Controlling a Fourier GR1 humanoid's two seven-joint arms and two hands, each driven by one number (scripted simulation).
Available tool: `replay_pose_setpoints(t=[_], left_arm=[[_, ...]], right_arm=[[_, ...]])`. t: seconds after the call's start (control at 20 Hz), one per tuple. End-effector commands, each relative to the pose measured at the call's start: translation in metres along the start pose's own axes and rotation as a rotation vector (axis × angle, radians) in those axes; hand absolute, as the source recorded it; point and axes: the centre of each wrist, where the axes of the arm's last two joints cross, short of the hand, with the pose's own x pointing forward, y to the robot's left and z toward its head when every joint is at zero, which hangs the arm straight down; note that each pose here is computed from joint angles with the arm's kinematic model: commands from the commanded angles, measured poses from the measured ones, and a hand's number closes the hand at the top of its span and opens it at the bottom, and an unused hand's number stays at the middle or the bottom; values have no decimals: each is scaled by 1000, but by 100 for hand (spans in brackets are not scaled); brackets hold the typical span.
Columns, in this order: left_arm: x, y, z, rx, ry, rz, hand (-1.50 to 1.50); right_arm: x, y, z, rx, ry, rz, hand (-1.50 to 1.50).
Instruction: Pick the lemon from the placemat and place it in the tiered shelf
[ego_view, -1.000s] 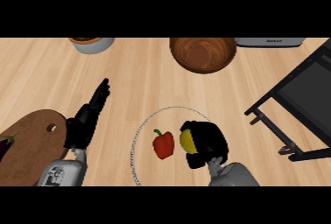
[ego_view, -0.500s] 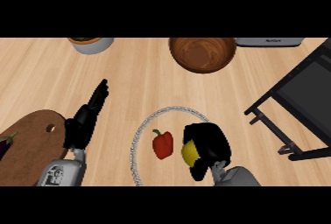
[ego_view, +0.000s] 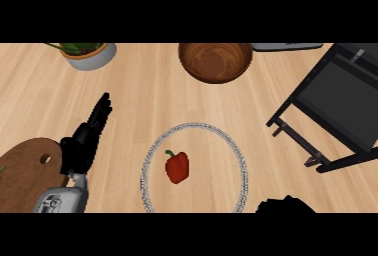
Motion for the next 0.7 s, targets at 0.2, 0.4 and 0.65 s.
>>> replay_pose_setpoints(t=[0.2, 0.4, 0.65], left_arm=[[-6, 3, 8, 16, 11, 7, 0], [-2, 5, 5, 9, -4, -2, 0], [-2, 3, 9, 16, -9, 13, 0]], right_arm=[[6, -31, 84, -186, -239, -269, 150], [4, -65, 116, -303, -271, -279, 150], [-11, -92, 152, -457, -182, -247, 150]])
